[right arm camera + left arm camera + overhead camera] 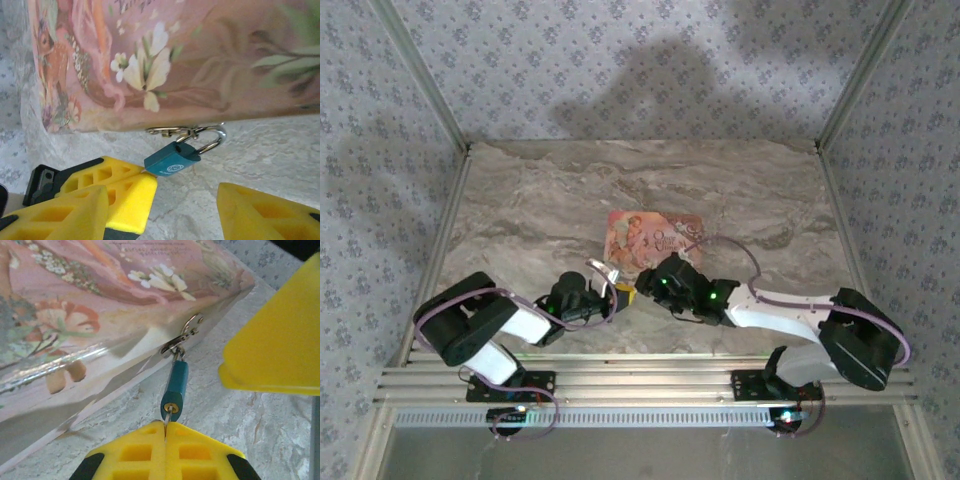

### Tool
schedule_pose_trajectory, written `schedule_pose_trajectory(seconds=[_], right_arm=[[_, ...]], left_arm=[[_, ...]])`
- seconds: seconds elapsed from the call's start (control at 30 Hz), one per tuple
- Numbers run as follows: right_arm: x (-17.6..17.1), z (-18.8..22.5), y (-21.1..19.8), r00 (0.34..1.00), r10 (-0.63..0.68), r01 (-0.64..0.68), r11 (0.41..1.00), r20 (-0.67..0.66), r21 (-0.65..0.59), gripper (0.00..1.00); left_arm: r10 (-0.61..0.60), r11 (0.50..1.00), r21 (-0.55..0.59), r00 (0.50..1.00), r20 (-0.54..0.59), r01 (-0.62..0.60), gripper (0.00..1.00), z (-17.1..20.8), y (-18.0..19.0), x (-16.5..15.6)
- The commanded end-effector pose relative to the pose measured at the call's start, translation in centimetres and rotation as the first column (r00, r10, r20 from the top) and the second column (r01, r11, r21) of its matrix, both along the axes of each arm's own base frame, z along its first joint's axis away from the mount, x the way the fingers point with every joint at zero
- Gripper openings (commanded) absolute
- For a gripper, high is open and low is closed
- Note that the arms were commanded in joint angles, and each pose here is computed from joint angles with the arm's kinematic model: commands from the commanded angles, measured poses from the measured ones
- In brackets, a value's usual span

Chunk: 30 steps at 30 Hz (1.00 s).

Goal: Unlock the padlock with the key

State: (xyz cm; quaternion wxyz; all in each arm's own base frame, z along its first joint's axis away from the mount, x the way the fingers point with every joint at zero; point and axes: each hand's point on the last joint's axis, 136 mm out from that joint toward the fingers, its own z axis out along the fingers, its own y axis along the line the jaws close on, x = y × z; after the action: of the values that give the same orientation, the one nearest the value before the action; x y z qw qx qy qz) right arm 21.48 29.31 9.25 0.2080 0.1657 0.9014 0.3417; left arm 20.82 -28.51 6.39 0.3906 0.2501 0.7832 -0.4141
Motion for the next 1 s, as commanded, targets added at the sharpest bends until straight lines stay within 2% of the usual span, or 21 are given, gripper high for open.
schedule_pose_trajectory(seconds=[0.0, 0.37, 0.63, 0.83, 0.97], right_arm=[[1.0, -0.1, -1.6, 0.986, -0.162, 0.161, 0.987, 0.046, 0.019, 0.59], [1.5, -1.3, -0.3, 0.976, -0.214, 0.209, 0.972, 0.034, 0.108, 0.59], [1.4, -2.2, 0.9, 0.983, -0.185, 0.184, 0.978, 0.008, 0.099, 0.58], [1.7, -2.5, 1.2, 0.98, -0.199, 0.198, 0.973, -0.001, 0.122, 0.55], [2.1, -2.6, 1.4, 0.98, -0.198, 0.197, 0.972, -0.005, 0.125, 0.5]], left_arm=[[-0.008, 1.0, -0.021, 0.999, 0.045, 0.009, 0.0, 0.7, -0.6, 0.1], [-0.012, 1.0, -0.024, 1.0, 0.026, 0.013, 0.0, 1.2, -0.8, -0.4], [-0.007, 0.999, -0.043, 1.0, 0.004, 0.008, 0.0, 1.8, -0.7, -0.6], [-0.009, 0.999, -0.037, 1.0, -0.006, 0.009, 0.0, 1.5, -0.6, -0.8], [-0.018, 0.999, -0.035, 1.0, -0.012, 0.017, 0.0, 1.3, -0.9, -1.1]])
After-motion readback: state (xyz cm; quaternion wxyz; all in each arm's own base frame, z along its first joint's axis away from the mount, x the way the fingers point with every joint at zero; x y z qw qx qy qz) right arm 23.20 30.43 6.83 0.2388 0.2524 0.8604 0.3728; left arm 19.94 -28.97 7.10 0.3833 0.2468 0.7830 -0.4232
